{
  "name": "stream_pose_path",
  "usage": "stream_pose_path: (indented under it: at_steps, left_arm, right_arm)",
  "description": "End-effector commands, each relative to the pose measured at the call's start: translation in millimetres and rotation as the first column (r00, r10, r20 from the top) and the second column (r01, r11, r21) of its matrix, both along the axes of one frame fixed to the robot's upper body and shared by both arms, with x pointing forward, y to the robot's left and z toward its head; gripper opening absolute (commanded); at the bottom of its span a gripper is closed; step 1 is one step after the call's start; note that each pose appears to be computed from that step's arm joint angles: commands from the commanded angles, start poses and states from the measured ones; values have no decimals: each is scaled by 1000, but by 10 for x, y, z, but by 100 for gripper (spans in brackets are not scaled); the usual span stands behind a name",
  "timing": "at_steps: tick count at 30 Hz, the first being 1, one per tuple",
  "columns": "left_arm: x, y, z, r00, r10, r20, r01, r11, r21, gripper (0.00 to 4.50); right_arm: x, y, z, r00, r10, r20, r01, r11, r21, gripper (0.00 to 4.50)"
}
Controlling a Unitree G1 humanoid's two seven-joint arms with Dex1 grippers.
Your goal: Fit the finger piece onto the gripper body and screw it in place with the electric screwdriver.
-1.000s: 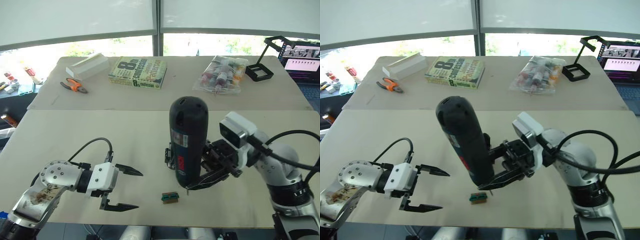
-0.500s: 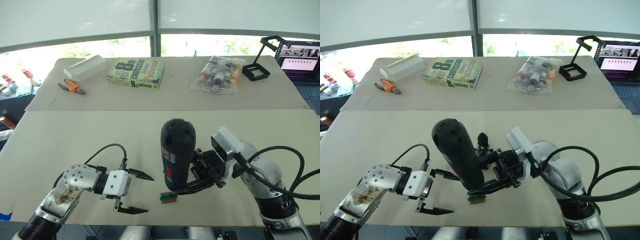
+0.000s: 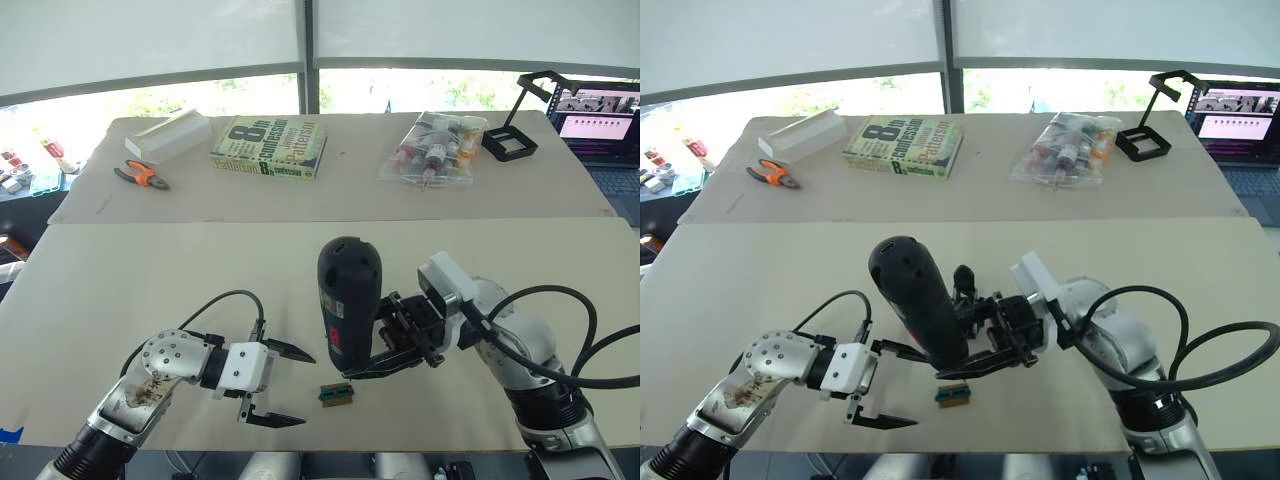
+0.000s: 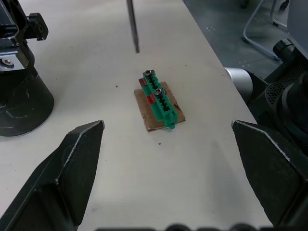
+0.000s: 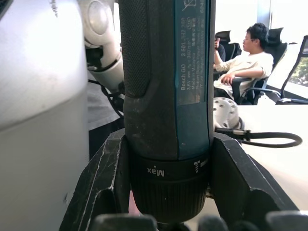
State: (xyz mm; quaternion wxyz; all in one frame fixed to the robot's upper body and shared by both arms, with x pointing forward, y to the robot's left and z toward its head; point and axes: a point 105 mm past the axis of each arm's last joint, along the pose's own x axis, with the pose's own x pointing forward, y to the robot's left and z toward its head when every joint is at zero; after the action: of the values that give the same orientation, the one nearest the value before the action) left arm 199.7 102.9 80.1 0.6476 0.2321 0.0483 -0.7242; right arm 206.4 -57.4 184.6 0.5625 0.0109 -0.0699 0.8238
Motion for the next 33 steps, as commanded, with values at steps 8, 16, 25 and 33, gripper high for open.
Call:
stream_pose_path:
  at_steps: [8,16,25,33]
  left_arm:
    - [-16,-72,43,1000,-14,26,15,1000,-13,450]
    - [-7,-77,45,1000,-11,18,11,1000,-11,450]
    - [-5,-96,28,1000,-15,22,15,1000,-8,450]
    - [-9,-106,30,999,-23,26,23,1000,-5,450]
  right_arm:
    - [-208,64,148,999,33,43,-35,999,39,188]
    - [-233,73,127,999,28,28,-29,999,31,188]
    - [-265,32,98,999,29,29,-30,999,25,188]
    - [-273,18,74,999,28,36,-29,999,27,188]
